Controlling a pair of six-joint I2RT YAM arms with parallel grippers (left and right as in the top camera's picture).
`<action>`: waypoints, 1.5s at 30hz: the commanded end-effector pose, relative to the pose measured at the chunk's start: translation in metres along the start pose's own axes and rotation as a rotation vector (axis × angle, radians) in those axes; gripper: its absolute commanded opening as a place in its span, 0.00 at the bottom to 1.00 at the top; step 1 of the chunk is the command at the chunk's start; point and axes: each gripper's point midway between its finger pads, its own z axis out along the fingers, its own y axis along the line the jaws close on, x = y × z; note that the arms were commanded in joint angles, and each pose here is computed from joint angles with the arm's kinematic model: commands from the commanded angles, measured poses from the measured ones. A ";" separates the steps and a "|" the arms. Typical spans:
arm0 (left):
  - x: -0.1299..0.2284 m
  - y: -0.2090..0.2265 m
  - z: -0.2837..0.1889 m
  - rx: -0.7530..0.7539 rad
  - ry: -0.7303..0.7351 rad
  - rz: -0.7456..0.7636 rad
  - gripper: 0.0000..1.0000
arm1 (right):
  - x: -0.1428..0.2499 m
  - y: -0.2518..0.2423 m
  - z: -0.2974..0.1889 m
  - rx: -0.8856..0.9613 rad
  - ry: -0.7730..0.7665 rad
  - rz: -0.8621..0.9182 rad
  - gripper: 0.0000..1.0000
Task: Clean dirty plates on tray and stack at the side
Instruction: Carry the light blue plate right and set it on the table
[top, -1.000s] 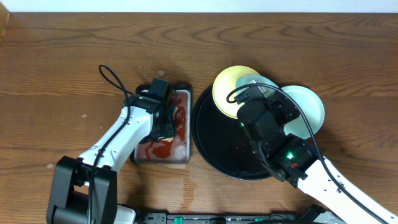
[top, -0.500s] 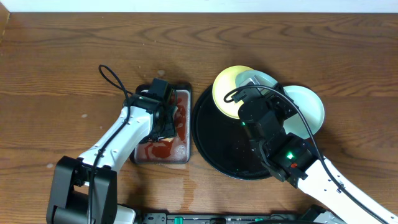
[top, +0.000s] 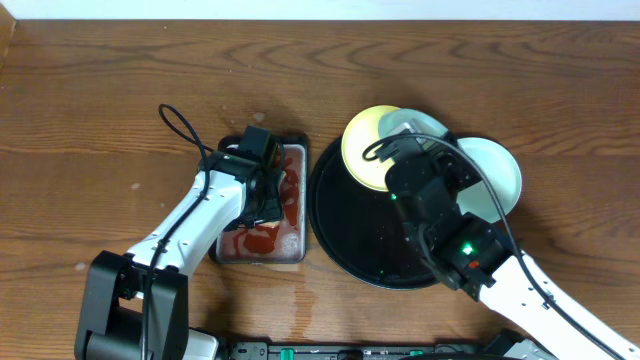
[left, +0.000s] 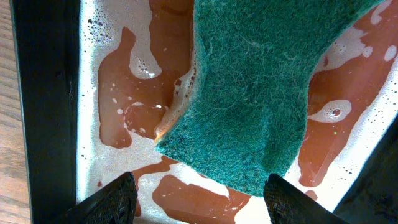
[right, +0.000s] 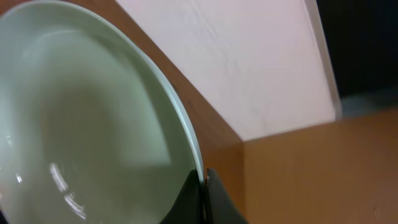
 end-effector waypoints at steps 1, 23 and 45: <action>0.004 0.002 0.003 -0.010 0.012 -0.003 0.67 | 0.010 -0.024 0.011 0.069 0.049 0.264 0.01; 0.007 0.004 0.004 -0.015 0.020 -0.002 0.66 | 0.144 -0.030 0.082 -0.292 0.511 1.585 0.01; 0.010 0.006 0.007 -0.021 0.029 -0.002 0.67 | 0.340 -0.071 0.040 0.324 0.877 1.884 0.01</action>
